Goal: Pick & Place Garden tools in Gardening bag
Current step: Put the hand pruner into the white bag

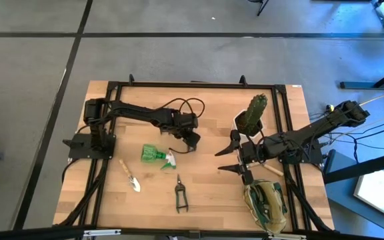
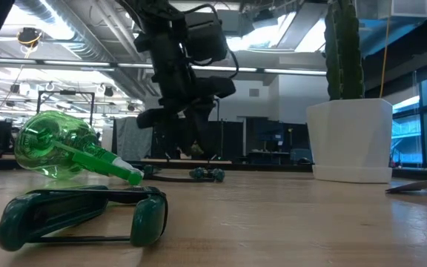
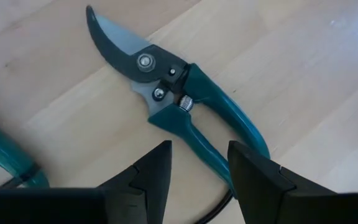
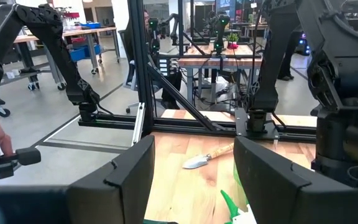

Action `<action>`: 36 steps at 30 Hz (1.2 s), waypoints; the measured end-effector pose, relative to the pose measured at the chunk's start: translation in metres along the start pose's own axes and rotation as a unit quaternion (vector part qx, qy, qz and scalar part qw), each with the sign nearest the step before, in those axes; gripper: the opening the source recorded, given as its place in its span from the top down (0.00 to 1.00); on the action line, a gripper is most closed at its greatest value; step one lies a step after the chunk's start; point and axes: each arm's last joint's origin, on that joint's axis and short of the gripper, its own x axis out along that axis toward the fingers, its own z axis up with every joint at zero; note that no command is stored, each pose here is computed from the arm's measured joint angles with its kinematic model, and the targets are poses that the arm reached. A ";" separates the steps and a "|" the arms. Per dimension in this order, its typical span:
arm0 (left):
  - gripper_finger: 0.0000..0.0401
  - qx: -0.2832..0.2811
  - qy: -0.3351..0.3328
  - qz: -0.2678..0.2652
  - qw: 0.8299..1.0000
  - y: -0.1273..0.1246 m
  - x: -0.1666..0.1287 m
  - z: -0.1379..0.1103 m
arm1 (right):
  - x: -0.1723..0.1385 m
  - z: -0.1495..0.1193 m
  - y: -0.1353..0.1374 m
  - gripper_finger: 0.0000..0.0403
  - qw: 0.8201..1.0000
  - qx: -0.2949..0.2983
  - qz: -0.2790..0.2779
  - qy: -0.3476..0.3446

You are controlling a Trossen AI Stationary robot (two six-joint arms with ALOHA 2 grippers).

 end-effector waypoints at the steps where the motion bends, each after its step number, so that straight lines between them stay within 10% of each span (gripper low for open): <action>1: 0.62 -0.002 0.001 0.001 1.000 0.000 0.001 0.000 | 0.000 0.000 0.000 0.45 1.000 0.000 0.000 0.000; 36: 0.62 0.025 0.054 0.103 0.993 -0.022 0.037 0.010 | -0.001 0.000 0.007 0.45 1.000 0.000 0.014 0.000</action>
